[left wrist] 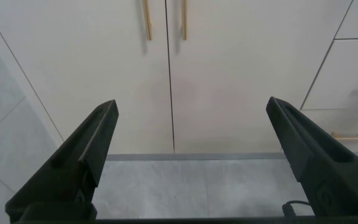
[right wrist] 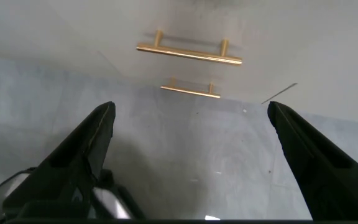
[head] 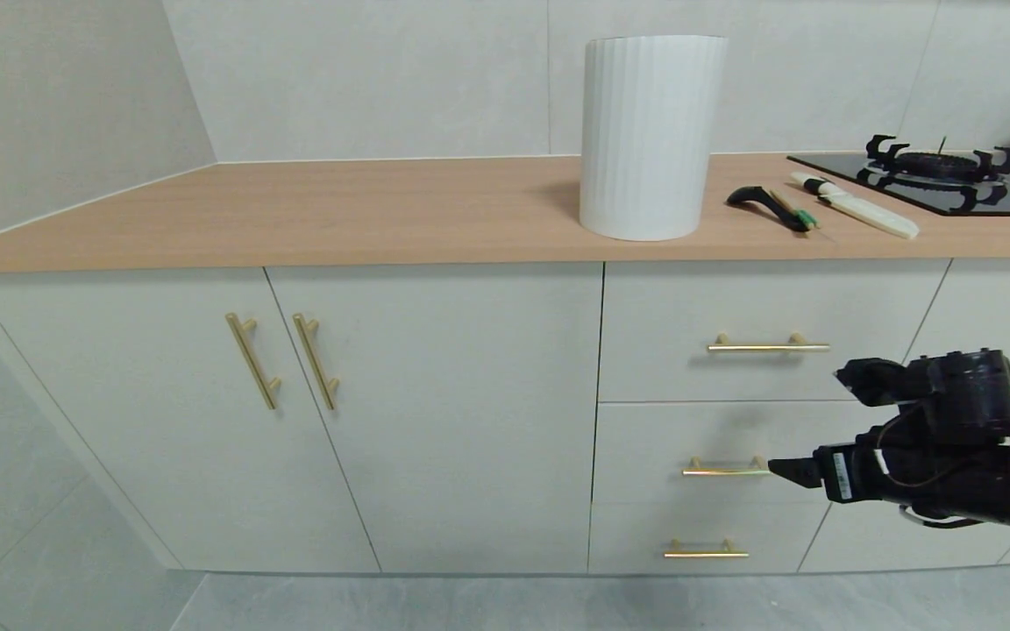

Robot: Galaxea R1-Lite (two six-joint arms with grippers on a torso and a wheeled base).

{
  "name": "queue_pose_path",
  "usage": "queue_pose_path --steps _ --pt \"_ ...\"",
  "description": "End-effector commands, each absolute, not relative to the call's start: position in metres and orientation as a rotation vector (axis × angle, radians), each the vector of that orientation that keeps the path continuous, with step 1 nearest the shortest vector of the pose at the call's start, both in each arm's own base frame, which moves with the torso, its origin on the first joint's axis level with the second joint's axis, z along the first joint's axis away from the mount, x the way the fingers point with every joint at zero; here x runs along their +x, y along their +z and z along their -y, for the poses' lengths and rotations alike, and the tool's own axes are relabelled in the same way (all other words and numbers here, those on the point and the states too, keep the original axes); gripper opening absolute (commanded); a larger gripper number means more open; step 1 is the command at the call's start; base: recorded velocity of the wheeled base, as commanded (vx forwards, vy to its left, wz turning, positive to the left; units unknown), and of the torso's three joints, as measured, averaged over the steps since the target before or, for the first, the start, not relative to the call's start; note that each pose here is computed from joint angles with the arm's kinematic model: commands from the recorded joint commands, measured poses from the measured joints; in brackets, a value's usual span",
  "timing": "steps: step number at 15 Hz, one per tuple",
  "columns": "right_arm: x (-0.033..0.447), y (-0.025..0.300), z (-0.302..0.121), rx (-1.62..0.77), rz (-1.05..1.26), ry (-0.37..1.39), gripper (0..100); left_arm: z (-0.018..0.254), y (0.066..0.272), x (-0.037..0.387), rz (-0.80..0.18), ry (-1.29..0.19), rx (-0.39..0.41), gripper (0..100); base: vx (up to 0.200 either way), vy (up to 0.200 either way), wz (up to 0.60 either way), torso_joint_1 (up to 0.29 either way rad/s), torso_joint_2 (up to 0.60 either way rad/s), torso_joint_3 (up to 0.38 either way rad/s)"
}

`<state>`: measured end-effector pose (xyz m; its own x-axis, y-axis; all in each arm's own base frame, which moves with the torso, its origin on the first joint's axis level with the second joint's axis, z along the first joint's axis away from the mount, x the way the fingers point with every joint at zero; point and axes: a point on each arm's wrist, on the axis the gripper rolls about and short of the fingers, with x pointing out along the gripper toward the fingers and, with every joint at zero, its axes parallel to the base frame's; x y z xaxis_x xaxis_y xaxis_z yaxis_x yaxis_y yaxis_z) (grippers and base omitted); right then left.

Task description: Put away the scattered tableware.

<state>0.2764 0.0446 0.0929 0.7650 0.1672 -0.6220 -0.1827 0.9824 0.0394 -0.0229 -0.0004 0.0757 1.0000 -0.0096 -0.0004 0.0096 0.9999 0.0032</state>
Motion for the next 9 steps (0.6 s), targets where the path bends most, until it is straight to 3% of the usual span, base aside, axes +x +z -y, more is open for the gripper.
queue_pose_path --steps 1,9 --pt "0.299 0.031 -0.048 -0.029 -0.796 0.179 100 0.0 0.075 -0.023 -0.003 -0.009 0.003 100 0.0 0.0 0.0 0.0 0.0 0.0" --pt "0.334 -0.033 -0.05 0.014 -0.622 0.058 100 0.0 0.076 -0.023 -0.002 -0.009 0.003 100 0.0 0.0 0.0 0.0 0.0 0.0"
